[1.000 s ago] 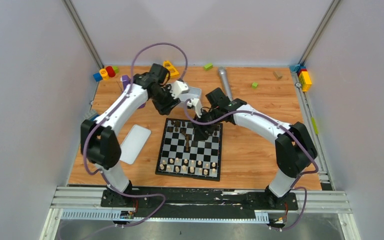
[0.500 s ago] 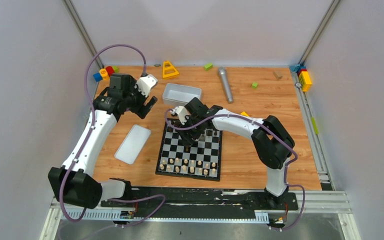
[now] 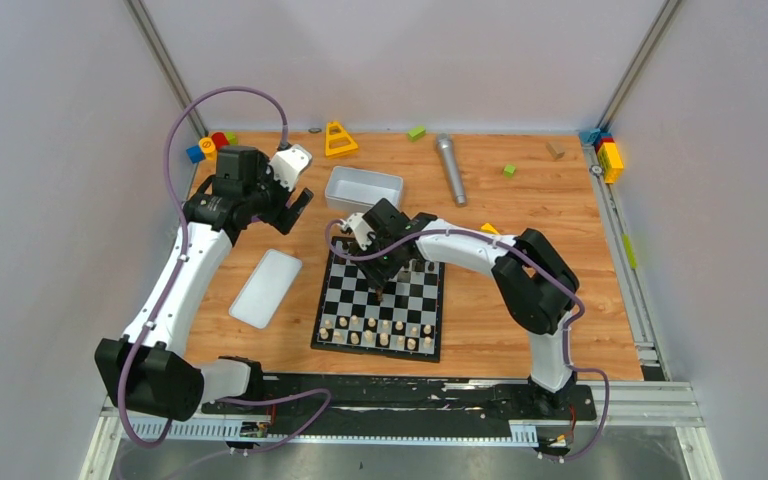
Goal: Set up the chess pieces on the board
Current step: Pick up the chess piece from the chessboard.
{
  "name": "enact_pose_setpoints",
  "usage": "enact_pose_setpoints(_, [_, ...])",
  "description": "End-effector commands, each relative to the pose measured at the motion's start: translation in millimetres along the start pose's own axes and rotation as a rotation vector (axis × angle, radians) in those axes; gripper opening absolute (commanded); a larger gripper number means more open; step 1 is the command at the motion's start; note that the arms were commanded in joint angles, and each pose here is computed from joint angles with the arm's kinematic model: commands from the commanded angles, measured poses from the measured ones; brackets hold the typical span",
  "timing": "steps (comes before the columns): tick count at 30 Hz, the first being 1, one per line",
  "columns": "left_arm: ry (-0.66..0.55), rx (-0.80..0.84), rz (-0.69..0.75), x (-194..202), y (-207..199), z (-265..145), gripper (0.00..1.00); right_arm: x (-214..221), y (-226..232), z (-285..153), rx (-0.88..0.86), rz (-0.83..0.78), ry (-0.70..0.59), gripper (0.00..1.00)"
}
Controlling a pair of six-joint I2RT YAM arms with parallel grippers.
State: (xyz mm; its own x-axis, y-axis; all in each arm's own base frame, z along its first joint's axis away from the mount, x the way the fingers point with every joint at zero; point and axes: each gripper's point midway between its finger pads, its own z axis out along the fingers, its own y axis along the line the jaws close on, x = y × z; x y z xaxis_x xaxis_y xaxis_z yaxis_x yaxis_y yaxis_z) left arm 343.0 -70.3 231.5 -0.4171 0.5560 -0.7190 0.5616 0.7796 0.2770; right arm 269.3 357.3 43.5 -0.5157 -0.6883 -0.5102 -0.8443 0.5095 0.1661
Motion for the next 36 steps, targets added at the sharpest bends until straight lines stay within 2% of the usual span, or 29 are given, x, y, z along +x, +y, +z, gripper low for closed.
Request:
enact_pose_setpoints(1, [-0.055, 0.0, -0.021, -13.1, 1.2, -3.7, 0.93, -0.5, -7.9, -2.1, 0.064, -0.022, -0.001, 0.44])
enact_pose_setpoints(12, [-0.059, 0.076, 0.011, -12.8, -10.0, 4.7, 0.94, 16.4, -11.4, -20.6, 0.094, -0.09, 0.009, 0.26])
enact_pose_setpoints(18, [-0.09, 0.217, 0.003, -14.1, -34.7, 15.8, 0.94, 1.0, -6.8, -37.7, 0.015, -0.094, -0.059, 0.12])
enact_pose_setpoints(22, [-0.181, 0.408, -0.001, -26.2, -67.7, 16.6, 0.88, -20.7, 7.3, -64.3, -0.126, -0.13, -0.163, 0.03])
enact_pose_setpoints(29, [-0.422, 0.771, 0.053, -50.4, -125.4, -5.8, 0.74, -47.7, 24.4, -118.8, -0.298, -0.23, -0.356, 0.0])
enact_pose_setpoints(32, [-0.511, 0.893, 0.137, -58.5, -149.9, -17.2, 0.71, -53.5, 34.3, -137.4, -0.379, -0.259, -0.412, 0.0])
enact_pose_setpoints(36, [-0.572, 0.946, 0.296, -63.0, -177.1, -19.5, 0.7, -58.4, 47.1, -153.2, -0.453, -0.287, -0.455, 0.0])
